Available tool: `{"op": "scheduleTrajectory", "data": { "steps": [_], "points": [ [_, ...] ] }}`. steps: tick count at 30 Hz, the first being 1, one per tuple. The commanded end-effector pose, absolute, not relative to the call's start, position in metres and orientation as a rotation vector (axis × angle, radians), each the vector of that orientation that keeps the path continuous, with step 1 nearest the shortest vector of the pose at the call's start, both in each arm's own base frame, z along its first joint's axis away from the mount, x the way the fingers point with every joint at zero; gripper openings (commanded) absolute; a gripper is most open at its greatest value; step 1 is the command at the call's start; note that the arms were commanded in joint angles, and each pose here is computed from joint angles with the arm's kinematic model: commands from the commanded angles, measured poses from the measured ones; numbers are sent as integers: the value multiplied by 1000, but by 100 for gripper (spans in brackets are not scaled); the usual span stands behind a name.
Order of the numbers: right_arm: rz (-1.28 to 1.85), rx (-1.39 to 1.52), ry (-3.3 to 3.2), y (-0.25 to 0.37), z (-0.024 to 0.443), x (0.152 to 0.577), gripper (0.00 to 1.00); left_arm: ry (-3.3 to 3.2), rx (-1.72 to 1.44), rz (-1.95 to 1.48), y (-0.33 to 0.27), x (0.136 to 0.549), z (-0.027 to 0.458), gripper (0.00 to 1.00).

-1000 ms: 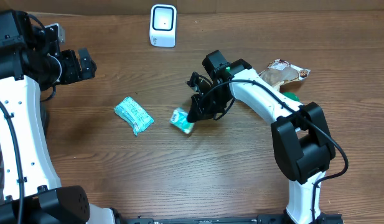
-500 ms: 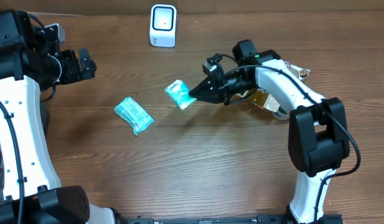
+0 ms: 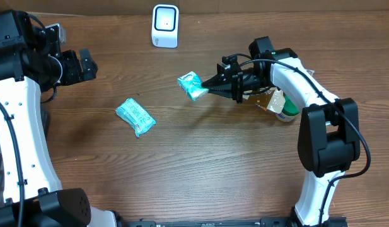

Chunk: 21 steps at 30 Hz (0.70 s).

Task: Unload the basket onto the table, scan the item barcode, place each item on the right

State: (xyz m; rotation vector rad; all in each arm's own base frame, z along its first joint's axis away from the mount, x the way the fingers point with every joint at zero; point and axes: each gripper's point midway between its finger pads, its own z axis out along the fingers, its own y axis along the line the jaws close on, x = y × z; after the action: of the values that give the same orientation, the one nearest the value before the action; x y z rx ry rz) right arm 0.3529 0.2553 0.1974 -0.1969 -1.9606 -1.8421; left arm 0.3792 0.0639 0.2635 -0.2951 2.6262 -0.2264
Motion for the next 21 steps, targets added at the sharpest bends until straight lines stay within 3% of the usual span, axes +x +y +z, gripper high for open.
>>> {"op": "scheduleTrajectory", "data": {
  "steps": [1,4,11,15,21],
  "points": [
    [-1854,-181,-1915,261,204,349,4,2606,-315,-224,66,382,270,100],
    [-1916,-42,-1992,266,201,351,4,2606,-315,-224,66,382,270,100],
    [-1458,-51,-2542,273,140,366,4,2606,-315,-224,66,382,270,100],
    [-1250,3,-2801,274,160,386,4,2606,-315,-224,66,382,270,100],
    [-928,39,-3351,258,231,442,4,2606,-315,-224,66,382,270,100]
  ]
}}
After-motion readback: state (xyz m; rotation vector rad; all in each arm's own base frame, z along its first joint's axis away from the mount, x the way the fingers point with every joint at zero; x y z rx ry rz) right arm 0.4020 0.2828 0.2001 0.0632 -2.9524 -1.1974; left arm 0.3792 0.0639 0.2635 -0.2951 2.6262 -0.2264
